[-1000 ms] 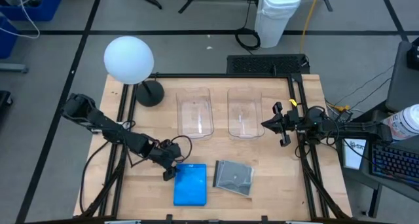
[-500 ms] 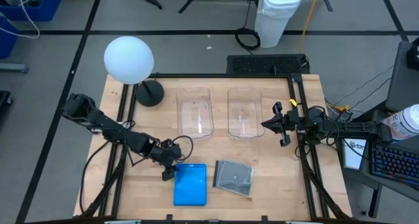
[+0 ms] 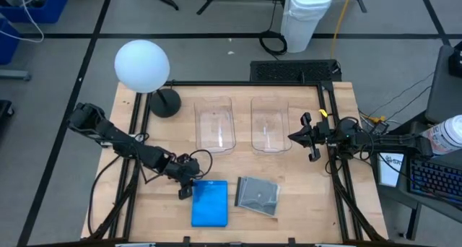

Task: Pick & place jewel cases by type
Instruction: Put the blue cd case into the left transparent bin

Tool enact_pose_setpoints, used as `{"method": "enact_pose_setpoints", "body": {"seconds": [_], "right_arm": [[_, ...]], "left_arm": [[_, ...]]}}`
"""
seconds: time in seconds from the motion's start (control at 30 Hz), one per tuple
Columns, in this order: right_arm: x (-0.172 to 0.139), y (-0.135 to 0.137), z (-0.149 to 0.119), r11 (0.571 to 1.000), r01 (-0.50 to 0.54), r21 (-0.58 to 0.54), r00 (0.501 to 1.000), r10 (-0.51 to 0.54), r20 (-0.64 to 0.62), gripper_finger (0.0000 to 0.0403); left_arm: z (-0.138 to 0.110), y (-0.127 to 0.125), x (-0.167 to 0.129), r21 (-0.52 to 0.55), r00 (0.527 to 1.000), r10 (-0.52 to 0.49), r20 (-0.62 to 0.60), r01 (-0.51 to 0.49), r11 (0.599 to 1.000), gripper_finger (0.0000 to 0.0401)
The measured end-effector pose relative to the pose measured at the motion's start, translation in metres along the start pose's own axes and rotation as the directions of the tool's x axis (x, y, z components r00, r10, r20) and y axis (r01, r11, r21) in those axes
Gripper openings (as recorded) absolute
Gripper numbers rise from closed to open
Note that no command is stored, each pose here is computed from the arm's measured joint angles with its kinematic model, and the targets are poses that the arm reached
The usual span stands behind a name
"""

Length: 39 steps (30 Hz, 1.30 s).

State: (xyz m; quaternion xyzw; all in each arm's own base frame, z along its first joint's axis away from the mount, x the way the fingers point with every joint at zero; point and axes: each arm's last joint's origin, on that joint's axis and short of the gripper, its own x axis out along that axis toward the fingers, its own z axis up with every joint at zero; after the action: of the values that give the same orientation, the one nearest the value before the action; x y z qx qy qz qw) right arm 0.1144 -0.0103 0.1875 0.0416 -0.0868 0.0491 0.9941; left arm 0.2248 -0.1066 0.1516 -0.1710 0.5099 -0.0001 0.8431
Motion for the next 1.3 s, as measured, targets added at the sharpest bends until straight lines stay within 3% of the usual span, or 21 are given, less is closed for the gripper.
{"method": "enact_pose_setpoints", "body": {"seconds": [0.43,0.57,0.97,1.07,1.2,1.3], "right_arm": [[0.0,0.0,0.0,1.0,0.0,0.0,1.0,0.0,0.0,0.0],[0.0,0.0,0.0,1.0,0.002,0.0,1.0,-0.002,0.0,0.0],[0.0,0.0,0.0,1.0,0.004,0.0,1.0,-0.004,0.0,0.0],[0.0,0.0,0.0,1.0,0.004,0.0,1.0,-0.004,0.0,0.0],[0.0,0.0,0.0,1.0,0.005,0.0,1.0,-0.005,0.0,0.0],[0.0,0.0,0.0,1.0,0.005,0.0,1.0,-0.005,0.0,0.0]], "left_arm": [[-0.013,-0.01,0.0,0.054,0.999,0.0,-0.037,0.002,0.999,0.0136],[-0.014,-0.006,-0.001,0.065,0.996,0.091,0.005,-0.092,0.994,0.0136],[0.007,-0.015,-0.035,0.096,0.989,0.133,0.069,-0.14,0.985,0.0131],[0.021,-0.027,-0.04,0.136,0.984,0.073,0.162,-0.096,0.986,0.0098],[0.036,-0.041,-0.028,0.246,0.976,0.027,0.216,-0.081,0.966,0.0017],[0.054,-0.057,-0.022,0.325,0.963,-0.018,0.268,-0.073,0.943,0.001]]}}
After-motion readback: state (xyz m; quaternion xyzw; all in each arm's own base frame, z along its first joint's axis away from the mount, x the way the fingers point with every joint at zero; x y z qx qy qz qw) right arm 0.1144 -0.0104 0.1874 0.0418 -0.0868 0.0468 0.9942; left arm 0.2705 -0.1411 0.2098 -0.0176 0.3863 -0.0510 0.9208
